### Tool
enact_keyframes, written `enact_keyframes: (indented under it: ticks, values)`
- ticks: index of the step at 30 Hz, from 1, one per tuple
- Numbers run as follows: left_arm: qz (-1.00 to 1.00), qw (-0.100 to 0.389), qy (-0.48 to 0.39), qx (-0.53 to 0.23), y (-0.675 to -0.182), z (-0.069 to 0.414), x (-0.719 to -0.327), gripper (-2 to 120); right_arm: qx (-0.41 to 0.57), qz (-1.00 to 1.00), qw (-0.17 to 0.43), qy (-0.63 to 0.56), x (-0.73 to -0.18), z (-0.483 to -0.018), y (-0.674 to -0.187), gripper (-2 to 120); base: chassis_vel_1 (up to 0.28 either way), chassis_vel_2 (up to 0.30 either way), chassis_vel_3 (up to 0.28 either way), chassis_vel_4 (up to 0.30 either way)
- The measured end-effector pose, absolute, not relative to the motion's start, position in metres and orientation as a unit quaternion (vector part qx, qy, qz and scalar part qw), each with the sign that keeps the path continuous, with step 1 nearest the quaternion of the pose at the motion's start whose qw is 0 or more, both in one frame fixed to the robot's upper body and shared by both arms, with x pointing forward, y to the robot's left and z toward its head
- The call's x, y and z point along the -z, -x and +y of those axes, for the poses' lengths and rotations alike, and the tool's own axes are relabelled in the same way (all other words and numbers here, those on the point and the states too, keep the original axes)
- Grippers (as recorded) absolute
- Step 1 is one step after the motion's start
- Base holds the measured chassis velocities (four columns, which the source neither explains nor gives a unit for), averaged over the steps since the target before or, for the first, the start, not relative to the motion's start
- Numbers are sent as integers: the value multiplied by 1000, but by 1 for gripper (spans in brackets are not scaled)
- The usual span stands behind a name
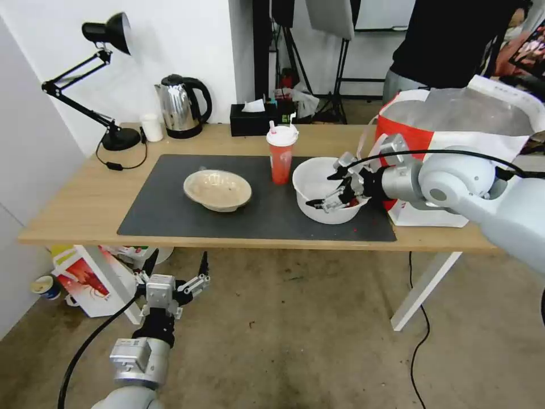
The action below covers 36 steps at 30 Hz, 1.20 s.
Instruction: Pick up the trash from the table and place it into the takeout bag.
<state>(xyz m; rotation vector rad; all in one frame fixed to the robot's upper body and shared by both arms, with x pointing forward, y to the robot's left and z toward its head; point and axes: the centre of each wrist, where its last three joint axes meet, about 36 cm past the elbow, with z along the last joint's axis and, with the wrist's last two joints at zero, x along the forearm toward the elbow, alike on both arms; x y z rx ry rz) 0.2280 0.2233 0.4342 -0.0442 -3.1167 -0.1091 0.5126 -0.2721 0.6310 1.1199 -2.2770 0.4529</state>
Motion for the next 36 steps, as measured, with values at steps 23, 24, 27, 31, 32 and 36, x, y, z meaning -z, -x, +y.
enact_keyframes:
  ticks: [23, 24, 27, 31, 32, 36]
  values:
    - [-999, 11, 14, 35, -228, 223, -434, 100, -152, -844, 302, -416, -608, -270, -524, 100, 0, 0, 0, 0]
    - [-999, 11, 14, 35, -228, 223, -434, 100, -151, -845, 303, -415, -607, -270, -526, 100, 0, 0, 0, 0]
    - [-999, 11, 14, 35, -228, 223, -434, 100, -148, -846, 305, -412, -605, -271, -529, 100, 0, 0, 0, 0]
    - [-999, 11, 14, 35, -228, 223, -434, 100, -145, -848, 309, -405, -601, -274, -537, 100, 0, 0, 0, 0]
    - [-999, 11, 14, 35, -228, 223, -434, 100, -145, -848, 309, -404, -601, -274, -538, 100, 0, 0, 0, 0]
    - [-999, 11, 14, 35, -228, 223, -434, 100, -148, -852, 307, -397, -602, -274, -547, 100, 0, 0, 0, 0]
